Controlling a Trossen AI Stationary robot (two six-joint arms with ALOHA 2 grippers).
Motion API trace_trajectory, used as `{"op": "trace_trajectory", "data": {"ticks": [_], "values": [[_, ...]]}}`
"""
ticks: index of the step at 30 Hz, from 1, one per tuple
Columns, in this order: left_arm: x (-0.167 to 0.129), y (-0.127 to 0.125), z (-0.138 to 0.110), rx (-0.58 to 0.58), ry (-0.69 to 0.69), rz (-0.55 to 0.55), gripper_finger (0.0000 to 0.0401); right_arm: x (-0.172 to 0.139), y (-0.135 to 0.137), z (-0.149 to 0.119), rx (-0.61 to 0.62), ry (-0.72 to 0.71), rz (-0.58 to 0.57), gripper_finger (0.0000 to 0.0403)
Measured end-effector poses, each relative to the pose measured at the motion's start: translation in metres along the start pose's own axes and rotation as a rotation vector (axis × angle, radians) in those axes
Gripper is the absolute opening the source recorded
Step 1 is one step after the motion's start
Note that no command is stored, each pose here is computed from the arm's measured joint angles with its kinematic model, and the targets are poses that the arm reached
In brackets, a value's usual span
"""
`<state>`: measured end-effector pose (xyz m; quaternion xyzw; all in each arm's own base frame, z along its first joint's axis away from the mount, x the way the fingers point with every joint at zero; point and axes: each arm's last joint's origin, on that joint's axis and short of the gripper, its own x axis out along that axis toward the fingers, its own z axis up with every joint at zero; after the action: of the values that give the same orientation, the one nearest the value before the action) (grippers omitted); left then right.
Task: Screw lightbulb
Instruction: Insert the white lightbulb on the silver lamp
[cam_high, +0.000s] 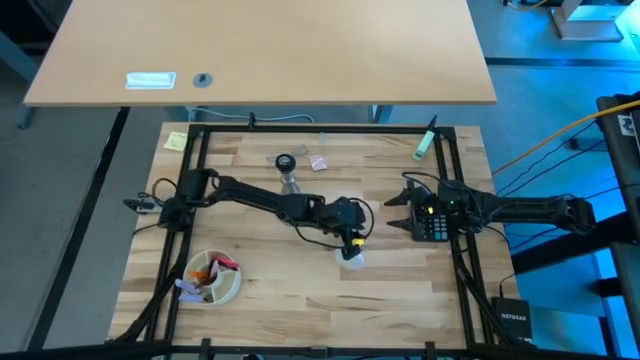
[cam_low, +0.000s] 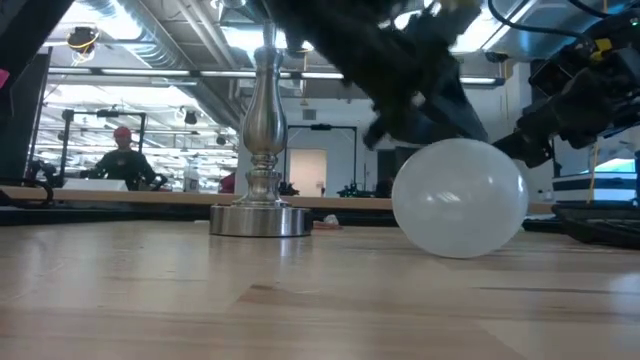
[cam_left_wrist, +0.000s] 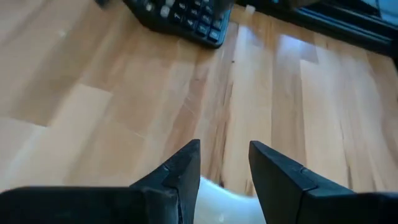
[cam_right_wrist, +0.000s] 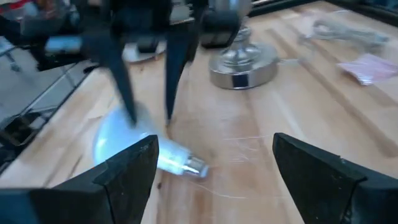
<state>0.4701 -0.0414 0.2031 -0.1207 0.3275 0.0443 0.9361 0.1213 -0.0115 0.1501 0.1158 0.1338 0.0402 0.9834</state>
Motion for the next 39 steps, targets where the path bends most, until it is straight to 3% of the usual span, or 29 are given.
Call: {"op": "trace_trajectory", "data": {"ticks": [4, 8, 11, 16, 24, 29, 39], "values": [[-0.019, 0.000, 0.004, 0.216, 0.065, 0.016, 0.0127, 0.002, 0.000, 0.001, -0.003, -0.004, 0.022, 0.0321], [-0.018, 0.001, 0.001, 0.451, 0.088, -0.006, 0.0127, 0.006, -0.001, -0.001, -0.008, 0.022, 0.017, 0.0321], [-0.012, 0.002, -0.004, 0.563, 0.106, -0.004, 0.0127, 0.008, -0.002, -0.005, -0.003, 0.066, 0.023, 0.0321], [-0.007, 0.009, -0.011, 0.680, 0.164, 0.092, 0.0127, 0.015, -0.004, -0.009, -0.021, 0.106, 0.023, 0.0321], [-0.010, 0.023, -0.022, 0.611, 0.323, 0.158, 0.0127, 0.030, -0.010, -0.013, 0.005, 0.118, 0.009, 0.0321], [-0.010, 0.023, -0.042, 0.612, 0.428, 0.130, 0.0127, 0.041, -0.013, -0.019, 0.012, 0.146, 0.031, 0.0321], [-0.005, -0.006, -0.047, 0.520, 0.339, 0.054, 0.0127, 0.081, -0.023, -0.020, 0.018, 0.256, 0.046, 0.0321]]}}
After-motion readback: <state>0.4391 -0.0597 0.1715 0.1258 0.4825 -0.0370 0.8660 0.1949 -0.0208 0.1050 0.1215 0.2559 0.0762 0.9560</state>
